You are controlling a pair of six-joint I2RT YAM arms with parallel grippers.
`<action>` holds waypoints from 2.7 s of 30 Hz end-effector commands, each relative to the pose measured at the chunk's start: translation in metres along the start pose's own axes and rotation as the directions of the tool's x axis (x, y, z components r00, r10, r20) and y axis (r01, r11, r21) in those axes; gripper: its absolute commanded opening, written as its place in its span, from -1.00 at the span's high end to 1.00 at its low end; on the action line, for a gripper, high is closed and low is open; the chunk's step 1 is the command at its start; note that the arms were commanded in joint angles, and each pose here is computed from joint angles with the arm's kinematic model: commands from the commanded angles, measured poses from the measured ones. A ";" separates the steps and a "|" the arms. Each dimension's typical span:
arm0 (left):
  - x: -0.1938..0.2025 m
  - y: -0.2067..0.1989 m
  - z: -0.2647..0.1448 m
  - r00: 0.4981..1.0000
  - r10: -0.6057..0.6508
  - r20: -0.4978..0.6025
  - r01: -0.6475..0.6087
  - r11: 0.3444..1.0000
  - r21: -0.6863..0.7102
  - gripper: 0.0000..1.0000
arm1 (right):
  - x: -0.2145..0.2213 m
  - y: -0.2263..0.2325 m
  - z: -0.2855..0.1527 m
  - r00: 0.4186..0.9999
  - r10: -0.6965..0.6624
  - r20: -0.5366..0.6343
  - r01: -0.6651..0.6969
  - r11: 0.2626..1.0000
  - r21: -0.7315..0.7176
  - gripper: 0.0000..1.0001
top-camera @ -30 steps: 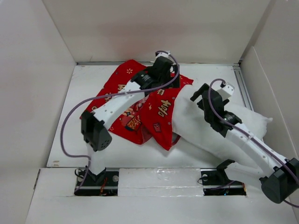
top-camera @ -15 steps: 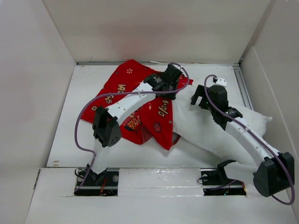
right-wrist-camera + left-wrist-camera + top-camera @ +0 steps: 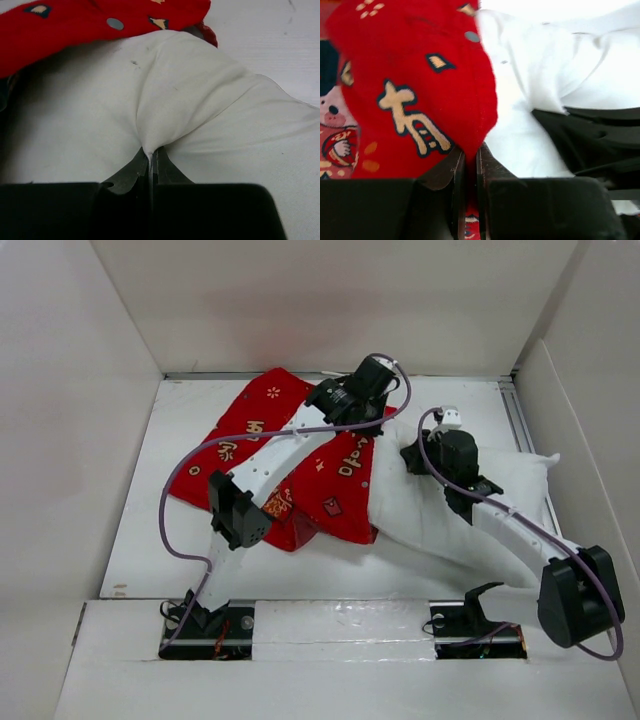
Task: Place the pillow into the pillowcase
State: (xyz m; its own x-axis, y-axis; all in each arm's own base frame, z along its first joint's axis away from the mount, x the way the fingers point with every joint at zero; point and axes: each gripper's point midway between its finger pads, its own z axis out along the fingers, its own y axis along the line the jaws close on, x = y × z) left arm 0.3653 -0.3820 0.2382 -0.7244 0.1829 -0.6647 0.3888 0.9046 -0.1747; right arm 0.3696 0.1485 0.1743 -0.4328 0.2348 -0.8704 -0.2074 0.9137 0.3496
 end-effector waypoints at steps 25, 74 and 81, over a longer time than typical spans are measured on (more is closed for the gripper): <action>-0.002 -0.118 -0.073 0.996 0.052 0.078 -0.083 0.884 0.460 1.00 | -0.123 0.080 -0.060 0.836 0.348 0.424 -0.341 0.935 -0.096 1.00; -0.038 -0.046 -0.064 0.997 -0.033 0.070 0.003 0.920 0.393 1.00 | -0.106 0.198 -0.125 0.917 0.014 0.400 0.214 0.827 -0.520 1.00; 0.007 -0.111 -0.107 0.994 0.073 0.081 -0.102 0.880 0.464 1.00 | -0.149 0.131 -0.106 0.896 -0.052 0.440 0.116 0.986 -0.121 1.00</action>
State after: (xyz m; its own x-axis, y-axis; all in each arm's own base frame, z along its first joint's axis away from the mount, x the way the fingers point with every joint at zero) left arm 0.3270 -0.4217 0.2894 -0.6814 0.1739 -0.7110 0.5744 0.7291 -0.3721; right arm 0.2858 0.2304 0.3287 -0.1814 0.1998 -0.9629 -0.5075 0.8197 0.2657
